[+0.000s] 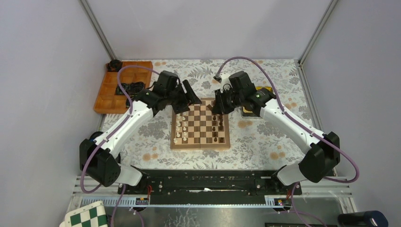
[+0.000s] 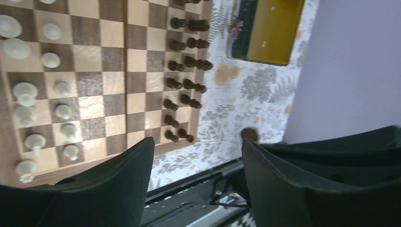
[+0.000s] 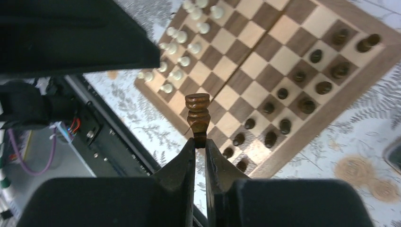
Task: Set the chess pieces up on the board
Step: Place the chess piece on the chessboard.
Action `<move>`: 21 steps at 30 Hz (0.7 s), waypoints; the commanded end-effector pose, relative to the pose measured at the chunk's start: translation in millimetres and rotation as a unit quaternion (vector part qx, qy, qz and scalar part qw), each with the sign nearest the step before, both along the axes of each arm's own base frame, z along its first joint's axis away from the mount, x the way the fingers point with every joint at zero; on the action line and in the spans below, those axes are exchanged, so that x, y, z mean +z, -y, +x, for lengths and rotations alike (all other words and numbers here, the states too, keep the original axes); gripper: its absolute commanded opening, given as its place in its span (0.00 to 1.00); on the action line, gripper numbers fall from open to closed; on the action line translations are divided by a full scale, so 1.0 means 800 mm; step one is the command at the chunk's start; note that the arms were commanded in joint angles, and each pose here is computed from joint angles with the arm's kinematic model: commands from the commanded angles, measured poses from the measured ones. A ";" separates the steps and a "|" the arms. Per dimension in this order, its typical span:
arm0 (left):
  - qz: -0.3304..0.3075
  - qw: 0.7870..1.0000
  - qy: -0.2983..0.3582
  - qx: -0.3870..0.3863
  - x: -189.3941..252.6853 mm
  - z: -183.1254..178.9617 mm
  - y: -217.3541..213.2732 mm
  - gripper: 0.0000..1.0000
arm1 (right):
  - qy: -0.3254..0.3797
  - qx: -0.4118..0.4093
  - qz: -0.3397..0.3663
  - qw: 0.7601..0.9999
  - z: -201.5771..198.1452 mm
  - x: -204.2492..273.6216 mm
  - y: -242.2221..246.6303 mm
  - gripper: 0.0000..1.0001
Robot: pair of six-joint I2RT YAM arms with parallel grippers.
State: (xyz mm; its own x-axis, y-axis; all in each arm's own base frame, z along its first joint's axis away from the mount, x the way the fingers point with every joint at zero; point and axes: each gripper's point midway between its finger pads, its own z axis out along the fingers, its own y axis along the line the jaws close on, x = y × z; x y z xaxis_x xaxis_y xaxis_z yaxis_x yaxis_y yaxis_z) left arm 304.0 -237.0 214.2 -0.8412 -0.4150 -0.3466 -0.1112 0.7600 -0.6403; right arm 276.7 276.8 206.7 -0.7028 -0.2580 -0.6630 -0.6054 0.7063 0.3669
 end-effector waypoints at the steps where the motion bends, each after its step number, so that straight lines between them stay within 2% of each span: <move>1: -0.114 0.993 -0.007 -0.014 0.039 0.008 0.027 0.75 | -0.002 0.072 0.044 0.996 -0.025 0.015 -0.029 0.00; 9: -0.172 0.984 -0.034 -0.011 0.042 0.004 0.037 0.73 | -0.007 0.099 0.075 0.992 -0.032 0.021 -0.046 0.00; 21: -0.196 0.980 -0.041 -0.008 0.044 -0.001 0.040 0.60 | -0.004 0.100 0.094 0.991 -0.017 0.022 -0.063 0.00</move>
